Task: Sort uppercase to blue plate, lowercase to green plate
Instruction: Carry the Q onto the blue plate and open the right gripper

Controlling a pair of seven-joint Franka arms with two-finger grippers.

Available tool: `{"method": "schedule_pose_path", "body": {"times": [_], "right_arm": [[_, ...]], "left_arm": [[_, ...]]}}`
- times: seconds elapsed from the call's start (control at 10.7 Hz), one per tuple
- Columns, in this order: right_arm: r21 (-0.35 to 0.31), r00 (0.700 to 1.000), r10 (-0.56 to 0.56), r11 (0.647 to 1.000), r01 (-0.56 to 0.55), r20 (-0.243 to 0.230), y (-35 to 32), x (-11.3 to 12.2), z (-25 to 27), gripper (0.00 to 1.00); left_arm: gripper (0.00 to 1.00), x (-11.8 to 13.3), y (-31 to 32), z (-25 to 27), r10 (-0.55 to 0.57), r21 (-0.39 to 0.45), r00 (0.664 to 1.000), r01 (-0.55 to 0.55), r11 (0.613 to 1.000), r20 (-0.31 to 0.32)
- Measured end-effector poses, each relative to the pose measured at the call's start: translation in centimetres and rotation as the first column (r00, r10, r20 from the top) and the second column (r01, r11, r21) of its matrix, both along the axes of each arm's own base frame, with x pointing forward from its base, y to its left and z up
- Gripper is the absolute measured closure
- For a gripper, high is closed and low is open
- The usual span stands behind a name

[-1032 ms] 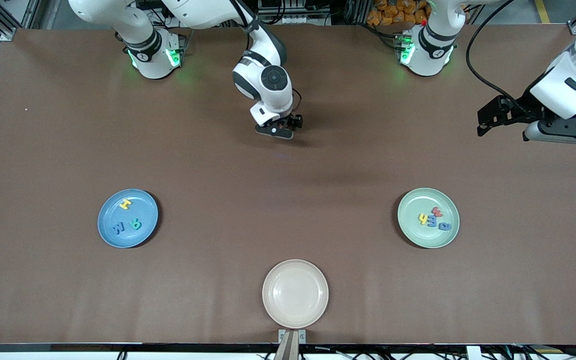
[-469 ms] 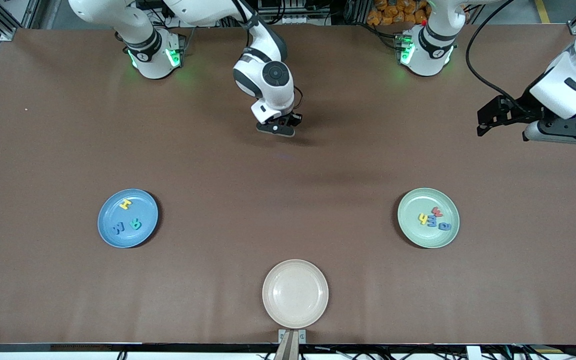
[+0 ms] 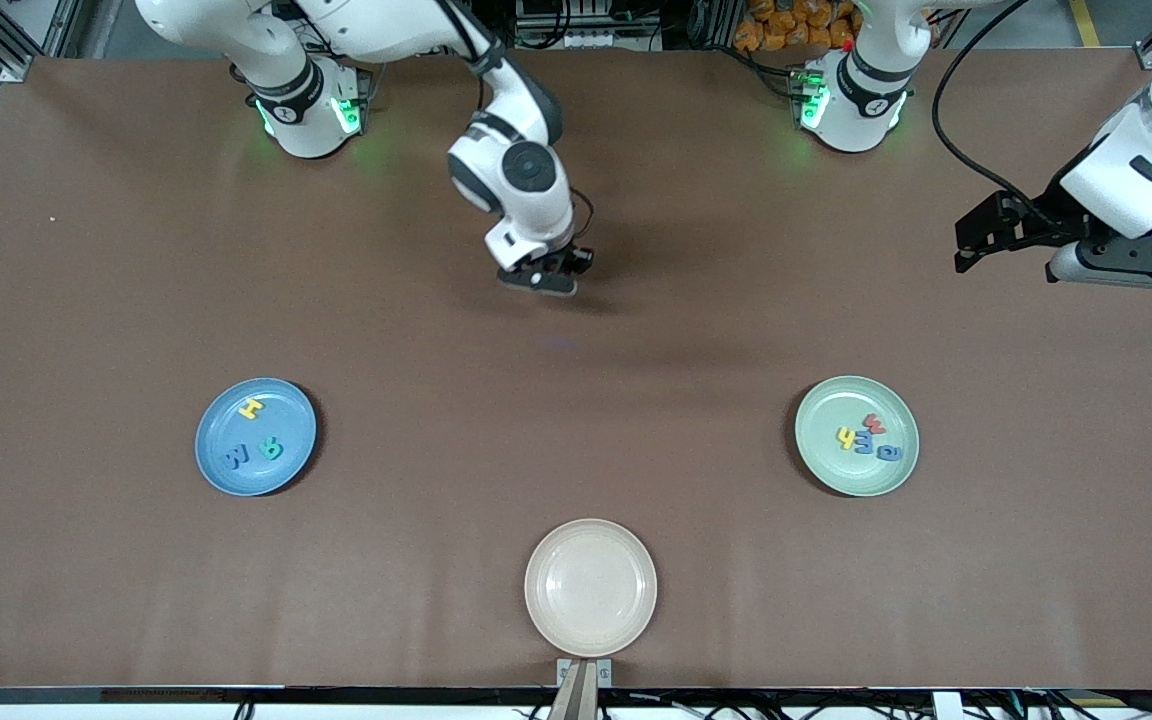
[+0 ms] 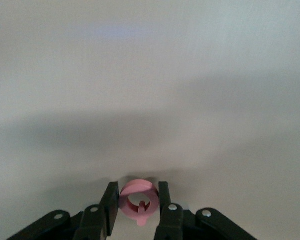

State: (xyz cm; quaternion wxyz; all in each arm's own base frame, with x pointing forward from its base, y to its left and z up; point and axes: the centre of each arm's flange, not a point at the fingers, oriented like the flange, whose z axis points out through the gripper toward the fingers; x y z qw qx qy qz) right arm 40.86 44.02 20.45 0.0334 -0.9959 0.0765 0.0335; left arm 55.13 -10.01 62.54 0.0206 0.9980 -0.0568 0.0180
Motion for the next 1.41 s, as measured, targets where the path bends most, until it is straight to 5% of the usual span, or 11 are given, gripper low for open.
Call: {"method": "schedule_pose_path", "body": {"times": [0.28, 0.56, 0.84, 1.03, 1.41], "right_arm": [[-0.055, 0.989, 0.142, 0.989, -0.140, 0.033, -13.1, 12.1, 3.0, 0.63], [-0.105, 0.965, 0.260, 0.960, -0.260, -0.005, -28.4, 19.9, 6.4, 0.63], [-0.136, 0.931, 0.366, 0.922, -0.364, -0.013, -39.1, 22.4, 7.4, 0.63], [-0.148, 0.923, 0.385, 0.913, -0.380, 0.007, -40.2, 22.8, 7.4, 0.63], [-0.151, 0.921, 0.389, 0.911, -0.383, 0.010, -39.7, 22.9, 10.2, 0.12]], "left_arm": [[0.00, 0.0, 0.1, -0.1, 0.001, 0.000, 1.000, -0.001, 1.000, -0.001], [0.00, 0.1, 0.0, -0.1, 0.001, 0.000, 1.000, -0.001, 1.000, -0.001], [0.00, 0.1, 0.1, -0.1, 0.002, 0.000, 1.000, -0.002, 1.000, -0.001], [0.00, 0.1, 0.1, -0.1, 0.001, 0.000, 1.000, -0.001, 1.000, 0.000], [0.00, 0.1, 0.1, -0.1, 0.002, 0.000, 1.000, -0.002, 1.000, 0.001]]}}
